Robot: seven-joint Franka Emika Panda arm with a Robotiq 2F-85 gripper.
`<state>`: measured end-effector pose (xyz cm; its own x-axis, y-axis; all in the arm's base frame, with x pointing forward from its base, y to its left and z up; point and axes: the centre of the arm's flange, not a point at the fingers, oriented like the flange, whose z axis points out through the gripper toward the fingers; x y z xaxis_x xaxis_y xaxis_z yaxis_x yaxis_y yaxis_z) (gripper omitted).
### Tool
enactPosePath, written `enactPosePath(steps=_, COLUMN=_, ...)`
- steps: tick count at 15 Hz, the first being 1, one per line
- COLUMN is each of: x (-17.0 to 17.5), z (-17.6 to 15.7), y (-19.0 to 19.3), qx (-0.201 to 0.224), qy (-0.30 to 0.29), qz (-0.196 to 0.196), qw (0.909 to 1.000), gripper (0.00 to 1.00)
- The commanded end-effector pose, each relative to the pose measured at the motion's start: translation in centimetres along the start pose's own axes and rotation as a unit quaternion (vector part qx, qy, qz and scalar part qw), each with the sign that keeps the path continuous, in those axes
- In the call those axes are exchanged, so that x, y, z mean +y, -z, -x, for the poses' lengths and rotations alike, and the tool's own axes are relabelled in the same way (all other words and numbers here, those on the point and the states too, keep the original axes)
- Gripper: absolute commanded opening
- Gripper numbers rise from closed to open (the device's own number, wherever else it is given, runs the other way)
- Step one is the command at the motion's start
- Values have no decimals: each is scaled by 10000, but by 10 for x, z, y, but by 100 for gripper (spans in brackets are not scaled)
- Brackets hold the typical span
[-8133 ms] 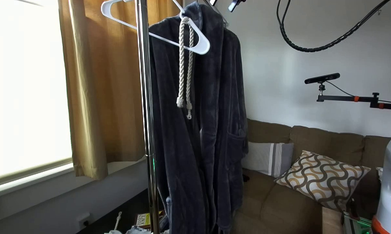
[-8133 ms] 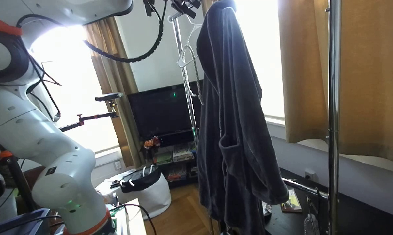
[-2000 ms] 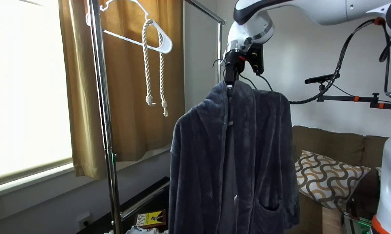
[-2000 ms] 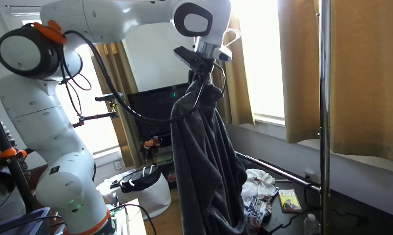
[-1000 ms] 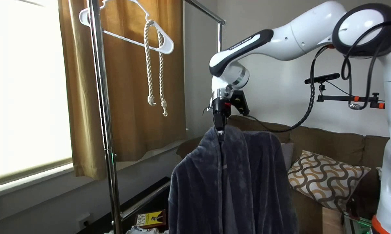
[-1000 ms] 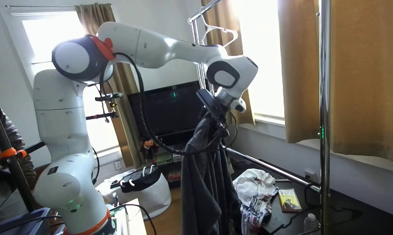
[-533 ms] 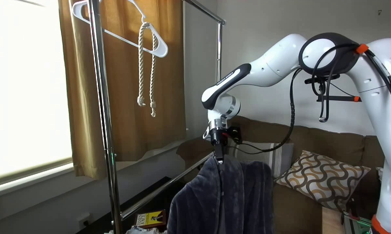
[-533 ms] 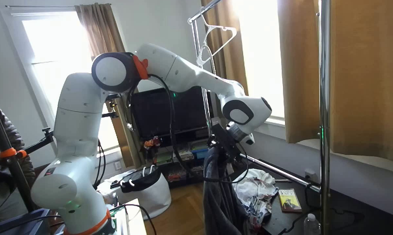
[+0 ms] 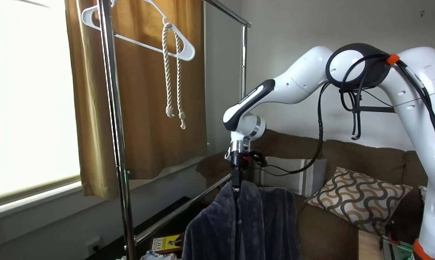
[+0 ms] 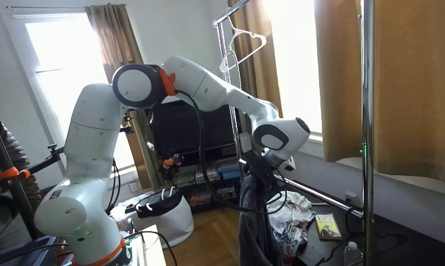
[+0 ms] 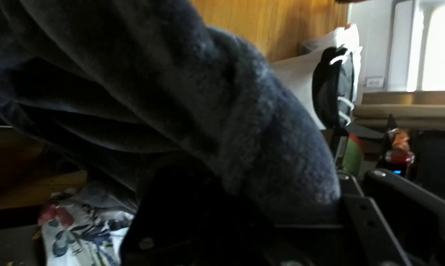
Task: Move the hanger with the rob to the bottom rod
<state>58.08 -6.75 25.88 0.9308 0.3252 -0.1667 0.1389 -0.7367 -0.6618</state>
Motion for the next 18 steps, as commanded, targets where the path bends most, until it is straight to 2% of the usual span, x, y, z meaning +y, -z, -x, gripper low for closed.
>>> enactPosePath(steps=1, x=41, z=-11, y=-16, qx=719, qy=-691, qz=-53, qw=9950, gripper=0)
enactPosePath(steps=5, x=80, z=-6, y=-24, qx=1506, qy=-1261, qz=-240, qw=9802, gripper=0)
enactPosePath(steps=6, x=74, z=-6, y=-23, qx=1502, qy=-1190, qz=-182, qw=9813, gripper=0)
enactPosePath(steps=7, x=85, z=-10, y=-27, qx=1258, qy=-1104, qz=-68, qw=9859, gripper=0)
enactPosePath(steps=8, x=88, z=-10, y=-27, qx=1313, qy=-1138, qz=-83, qw=9848, gripper=0)
enactPosePath(steps=12, x=99, z=-20, y=-15, qx=1710, qy=-1352, qz=100, qw=9759, gripper=0)
enactPosePath(steps=18, x=118, z=-27, y=0, qx=1990, qy=-1743, qz=331, qw=9638, gripper=0)
